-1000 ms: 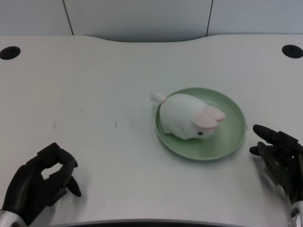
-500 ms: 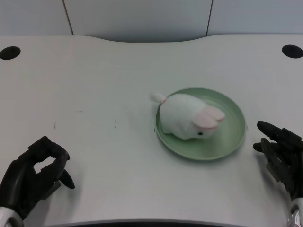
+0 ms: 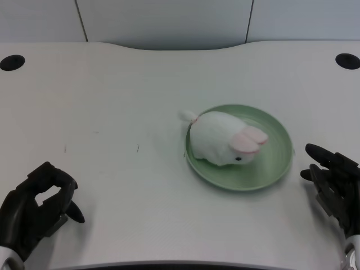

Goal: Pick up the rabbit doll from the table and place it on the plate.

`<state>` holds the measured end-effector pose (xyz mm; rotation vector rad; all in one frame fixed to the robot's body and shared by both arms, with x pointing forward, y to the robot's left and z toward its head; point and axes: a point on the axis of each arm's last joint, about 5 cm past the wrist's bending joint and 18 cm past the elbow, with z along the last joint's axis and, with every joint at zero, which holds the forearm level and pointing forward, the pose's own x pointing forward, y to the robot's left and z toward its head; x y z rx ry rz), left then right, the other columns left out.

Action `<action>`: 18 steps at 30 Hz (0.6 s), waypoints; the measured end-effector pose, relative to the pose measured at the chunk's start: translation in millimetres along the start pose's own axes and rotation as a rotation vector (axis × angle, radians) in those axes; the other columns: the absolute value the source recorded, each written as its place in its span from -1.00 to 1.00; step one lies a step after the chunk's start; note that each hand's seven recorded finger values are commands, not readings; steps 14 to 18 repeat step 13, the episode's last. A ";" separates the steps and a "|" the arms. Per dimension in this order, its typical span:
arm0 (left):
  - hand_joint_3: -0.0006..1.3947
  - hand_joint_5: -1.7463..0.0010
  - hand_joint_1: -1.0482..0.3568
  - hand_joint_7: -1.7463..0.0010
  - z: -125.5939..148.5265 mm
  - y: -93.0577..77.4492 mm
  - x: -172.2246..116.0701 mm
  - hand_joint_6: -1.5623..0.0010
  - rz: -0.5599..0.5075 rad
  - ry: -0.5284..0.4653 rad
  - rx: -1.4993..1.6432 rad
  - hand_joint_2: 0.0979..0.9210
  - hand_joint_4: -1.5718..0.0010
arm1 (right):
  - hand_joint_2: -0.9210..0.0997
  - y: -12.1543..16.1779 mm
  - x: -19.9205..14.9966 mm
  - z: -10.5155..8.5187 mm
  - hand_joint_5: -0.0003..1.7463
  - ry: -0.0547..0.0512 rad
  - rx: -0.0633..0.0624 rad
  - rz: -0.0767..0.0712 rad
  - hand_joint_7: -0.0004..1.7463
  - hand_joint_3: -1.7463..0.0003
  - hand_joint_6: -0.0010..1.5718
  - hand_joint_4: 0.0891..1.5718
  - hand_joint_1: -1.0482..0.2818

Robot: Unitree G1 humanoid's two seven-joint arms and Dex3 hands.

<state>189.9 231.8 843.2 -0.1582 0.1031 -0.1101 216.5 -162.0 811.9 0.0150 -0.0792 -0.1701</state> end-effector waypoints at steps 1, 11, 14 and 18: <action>-0.29 -1.00 -0.40 -1.00 -0.1 -0.1 0.1 0.43 0.000 0.004 -0.002 1.00 0.13 | -1.00 0.0 -0.1 -0.1 0.10 0.001 0.000 -0.003 -0.97 0.65 0.17 -0.30 0.06; -0.24 -1.00 -0.37 -1.00 1.9 -0.5 0.7 0.44 -0.011 -0.004 -0.022 1.00 0.14 | -1.00 1.1 -0.3 -0.4 0.09 0.004 0.001 0.001 -0.98 0.64 0.16 -0.31 0.06; -0.24 -1.00 -0.35 -0.99 1.3 -0.8 0.7 0.44 -0.009 0.003 -0.038 1.00 0.14 | -1.00 1.1 -0.3 -0.5 0.09 0.005 0.000 0.001 -0.98 0.65 0.16 -0.30 0.04; -0.24 -1.00 -0.35 -0.99 1.3 -0.8 0.7 0.44 -0.009 0.003 -0.038 1.00 0.14 | -1.00 1.1 -0.3 -0.5 0.09 0.005 0.000 0.001 -0.98 0.65 0.16 -0.30 0.04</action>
